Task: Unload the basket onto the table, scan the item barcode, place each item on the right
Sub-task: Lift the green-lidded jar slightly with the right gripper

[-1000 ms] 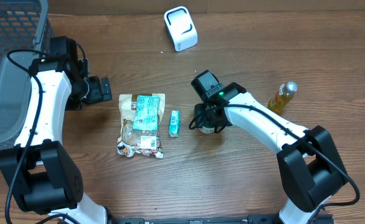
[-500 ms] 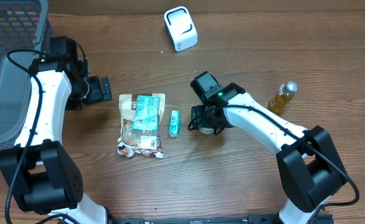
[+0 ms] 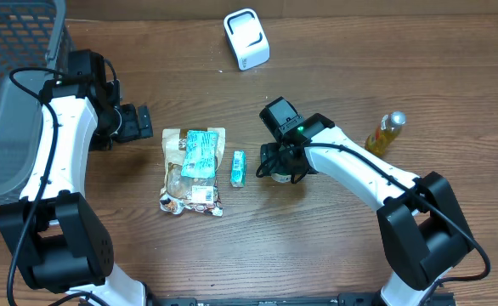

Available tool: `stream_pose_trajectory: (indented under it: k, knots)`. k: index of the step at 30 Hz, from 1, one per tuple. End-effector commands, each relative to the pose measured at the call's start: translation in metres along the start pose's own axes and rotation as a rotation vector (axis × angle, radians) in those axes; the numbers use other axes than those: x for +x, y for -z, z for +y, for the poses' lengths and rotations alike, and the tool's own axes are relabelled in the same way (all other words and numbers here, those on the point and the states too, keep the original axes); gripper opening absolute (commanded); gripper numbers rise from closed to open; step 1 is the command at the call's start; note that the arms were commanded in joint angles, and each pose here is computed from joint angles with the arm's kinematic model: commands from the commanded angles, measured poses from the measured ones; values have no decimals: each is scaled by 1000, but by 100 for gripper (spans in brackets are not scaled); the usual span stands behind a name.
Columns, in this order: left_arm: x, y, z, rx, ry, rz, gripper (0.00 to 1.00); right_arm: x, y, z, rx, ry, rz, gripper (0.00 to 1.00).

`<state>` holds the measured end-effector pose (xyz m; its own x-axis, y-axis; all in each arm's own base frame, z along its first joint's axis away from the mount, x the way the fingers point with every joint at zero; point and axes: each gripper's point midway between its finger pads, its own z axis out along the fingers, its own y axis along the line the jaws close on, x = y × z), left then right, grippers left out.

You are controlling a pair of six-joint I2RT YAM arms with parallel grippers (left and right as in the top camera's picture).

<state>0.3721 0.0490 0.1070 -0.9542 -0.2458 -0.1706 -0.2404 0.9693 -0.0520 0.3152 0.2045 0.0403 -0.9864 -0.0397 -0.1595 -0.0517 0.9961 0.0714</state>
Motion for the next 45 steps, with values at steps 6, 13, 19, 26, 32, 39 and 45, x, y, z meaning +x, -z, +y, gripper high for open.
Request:
stream_pose_trajectory:
  k: [6,13,19,26,32,39,45]
  knots:
    - [-6,1,0,8,-4,-9,100,0,-4,2,-2,1,-5,79]
    - [-6,1,0,8,-3,-9,100,1,-4,2,-1,1,-4,80]
    - [-6,1,0,8,-3,-9,100,2,-5,0,3,-1,4,79]
    - [-6,1,0,8,-3,-9,99,3,-5,0,6,-18,8,80]
    - [-6,1,0,8,-3,-9,100,8,-8,-3,19,-25,29,79]
    - [-6,1,0,8,-3,-9,100,7,-10,-3,16,-26,23,78]
    - [-6,1,0,8,-3,-9,100,5,-10,-2,12,-27,17,61]
